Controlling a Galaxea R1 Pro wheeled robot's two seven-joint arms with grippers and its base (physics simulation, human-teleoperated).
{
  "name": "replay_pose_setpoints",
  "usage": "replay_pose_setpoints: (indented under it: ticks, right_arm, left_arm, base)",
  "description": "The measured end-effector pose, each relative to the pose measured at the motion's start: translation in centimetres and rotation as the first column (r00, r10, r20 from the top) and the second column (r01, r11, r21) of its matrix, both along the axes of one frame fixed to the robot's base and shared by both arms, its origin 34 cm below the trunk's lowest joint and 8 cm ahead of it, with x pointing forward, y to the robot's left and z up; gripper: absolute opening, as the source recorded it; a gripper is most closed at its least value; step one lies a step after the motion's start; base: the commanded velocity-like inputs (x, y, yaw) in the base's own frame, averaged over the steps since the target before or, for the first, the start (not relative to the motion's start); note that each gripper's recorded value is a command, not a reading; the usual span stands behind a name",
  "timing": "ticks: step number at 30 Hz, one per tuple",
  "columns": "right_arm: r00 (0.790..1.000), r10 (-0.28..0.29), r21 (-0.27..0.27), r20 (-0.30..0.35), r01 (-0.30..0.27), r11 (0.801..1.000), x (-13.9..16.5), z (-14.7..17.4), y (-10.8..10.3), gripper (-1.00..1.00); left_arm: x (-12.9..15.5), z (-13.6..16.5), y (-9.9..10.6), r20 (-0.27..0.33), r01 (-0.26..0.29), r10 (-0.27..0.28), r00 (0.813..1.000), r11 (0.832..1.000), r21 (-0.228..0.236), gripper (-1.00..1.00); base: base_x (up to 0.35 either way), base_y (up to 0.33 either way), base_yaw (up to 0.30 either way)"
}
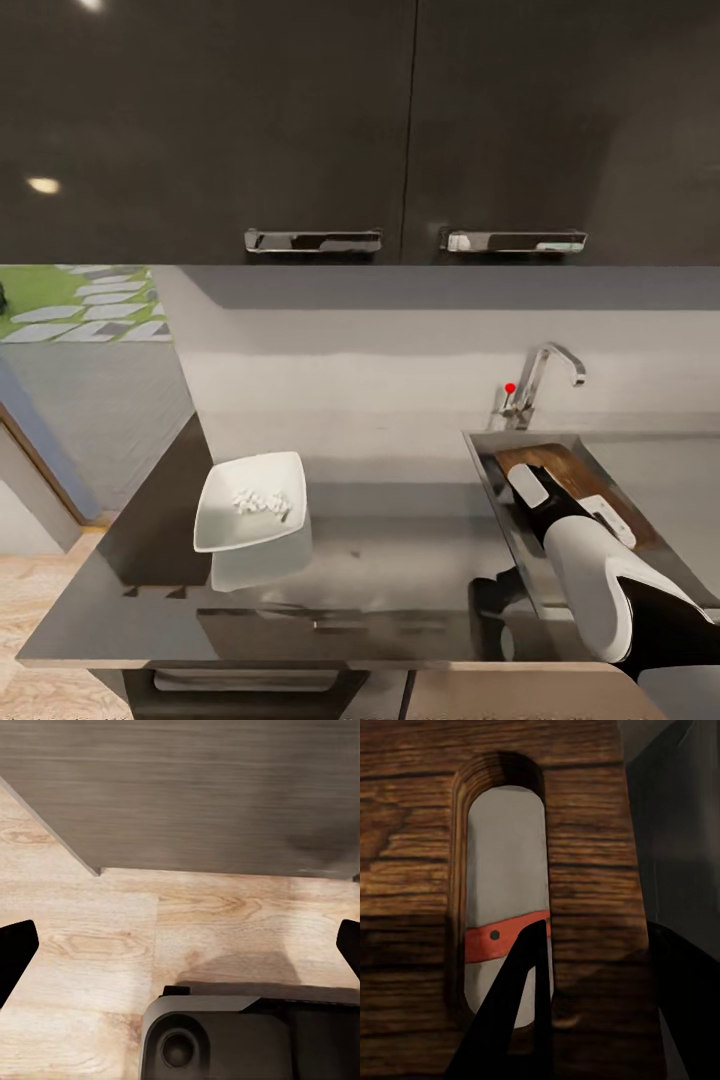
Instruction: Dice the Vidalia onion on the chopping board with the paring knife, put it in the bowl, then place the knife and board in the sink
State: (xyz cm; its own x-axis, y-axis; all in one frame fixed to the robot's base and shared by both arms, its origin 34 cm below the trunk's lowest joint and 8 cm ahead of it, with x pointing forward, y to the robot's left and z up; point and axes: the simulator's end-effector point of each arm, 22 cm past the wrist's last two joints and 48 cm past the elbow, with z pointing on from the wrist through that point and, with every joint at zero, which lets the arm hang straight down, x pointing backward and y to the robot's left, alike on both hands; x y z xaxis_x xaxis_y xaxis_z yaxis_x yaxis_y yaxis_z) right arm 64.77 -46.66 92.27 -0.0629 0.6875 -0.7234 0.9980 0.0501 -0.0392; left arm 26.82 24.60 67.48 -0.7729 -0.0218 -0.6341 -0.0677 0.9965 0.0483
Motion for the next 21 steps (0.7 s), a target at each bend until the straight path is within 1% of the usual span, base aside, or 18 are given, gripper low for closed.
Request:
replay_pose_setpoints:
  ticks: [4,12,21]
  right_arm:
    - [1.000,-0.002,0.001,-0.018,0.002,1.000,-0.5,-0.9,0.1,-1.00]
    - [0.999,-0.005,0.000,-0.043,0.005,1.000,-1.0,-2.0,-0.1,-1.00]
    - [0.998,-0.002,0.001,-0.060,0.002,1.000,-1.2,-2.8,-0.1,-1.00]
  left_arm:
    - [-0.2,-0.1,0.0,-0.007,0.000,0.000,1.000,1.000,0.000,1.00]
    - [-0.6,-0.3,0.0,-0.020,0.000,0.000,1.000,1.000,0.000,1.00]
    - [-1.1,-0.5,0.0,-0.035,0.000,0.000,0.999,1.000,0.000,1.00]
  base:
    - [0.000,-0.002,0.000]
    - [0.045,-0.083,0.000]
    - [0.005,-0.007,0.000]
